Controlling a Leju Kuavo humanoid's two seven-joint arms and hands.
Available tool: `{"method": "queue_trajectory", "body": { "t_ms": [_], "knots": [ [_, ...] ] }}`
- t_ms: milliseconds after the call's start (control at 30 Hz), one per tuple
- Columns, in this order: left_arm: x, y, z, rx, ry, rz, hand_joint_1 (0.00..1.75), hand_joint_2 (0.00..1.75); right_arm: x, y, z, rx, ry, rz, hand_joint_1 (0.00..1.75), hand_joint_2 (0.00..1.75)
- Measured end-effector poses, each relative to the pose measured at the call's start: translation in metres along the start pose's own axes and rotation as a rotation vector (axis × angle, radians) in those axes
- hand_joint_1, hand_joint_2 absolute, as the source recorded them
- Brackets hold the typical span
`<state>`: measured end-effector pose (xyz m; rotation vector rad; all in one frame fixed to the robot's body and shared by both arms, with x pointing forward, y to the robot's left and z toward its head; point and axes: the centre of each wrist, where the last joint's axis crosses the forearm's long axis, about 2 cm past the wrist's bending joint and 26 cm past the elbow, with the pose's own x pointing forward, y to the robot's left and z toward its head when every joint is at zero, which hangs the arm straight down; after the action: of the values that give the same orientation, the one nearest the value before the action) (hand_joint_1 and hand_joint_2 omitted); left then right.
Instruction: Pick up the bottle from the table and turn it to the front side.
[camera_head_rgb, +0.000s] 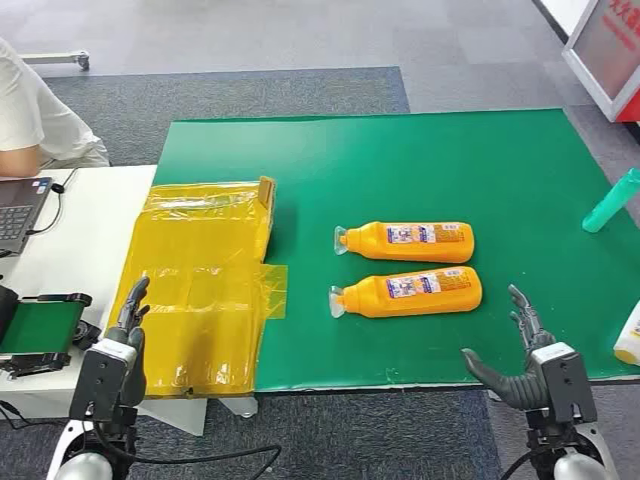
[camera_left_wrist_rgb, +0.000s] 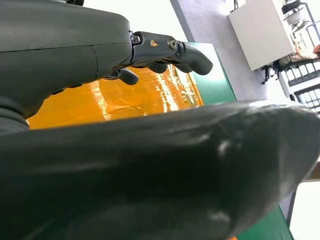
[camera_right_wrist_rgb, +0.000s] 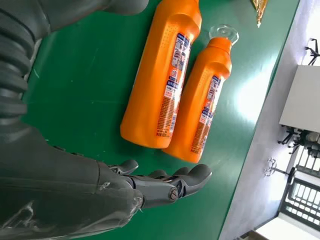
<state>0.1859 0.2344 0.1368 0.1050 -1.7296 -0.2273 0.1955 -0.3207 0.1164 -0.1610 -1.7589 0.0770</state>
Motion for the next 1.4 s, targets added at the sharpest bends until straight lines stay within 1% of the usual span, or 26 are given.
{"method": "queue_trajectory", "body": {
  "t_ms": [867, 1167, 1233, 1333, 1400],
  "knots": [
    [-0.001, 0.001, 0.001, 0.000, 0.004, -0.001, 0.00, 0.00, 0.001, 0.002, -0.002, 0.002, 0.000, 0.007, 0.00, 1.75],
    [-0.002, 0.003, 0.003, -0.024, 0.011, 0.000, 0.00, 0.00, -0.002, 0.005, -0.001, 0.001, 0.007, 0.019, 0.00, 1.75],
    [-0.002, 0.004, 0.006, -0.020, 0.016, 0.008, 0.00, 0.00, -0.001, 0.008, -0.002, 0.001, 0.022, 0.051, 0.00, 1.75],
    [-0.002, 0.011, 0.012, -0.009, 0.020, 0.034, 0.00, 0.00, 0.004, 0.022, -0.014, 0.002, 0.074, 0.192, 0.00, 1.75],
    [-0.003, 0.017, 0.015, -0.007, 0.027, 0.038, 0.00, 0.87, 0.010, 0.034, -0.023, 0.008, 0.094, 0.281, 0.00, 1.75]
  ]
}}
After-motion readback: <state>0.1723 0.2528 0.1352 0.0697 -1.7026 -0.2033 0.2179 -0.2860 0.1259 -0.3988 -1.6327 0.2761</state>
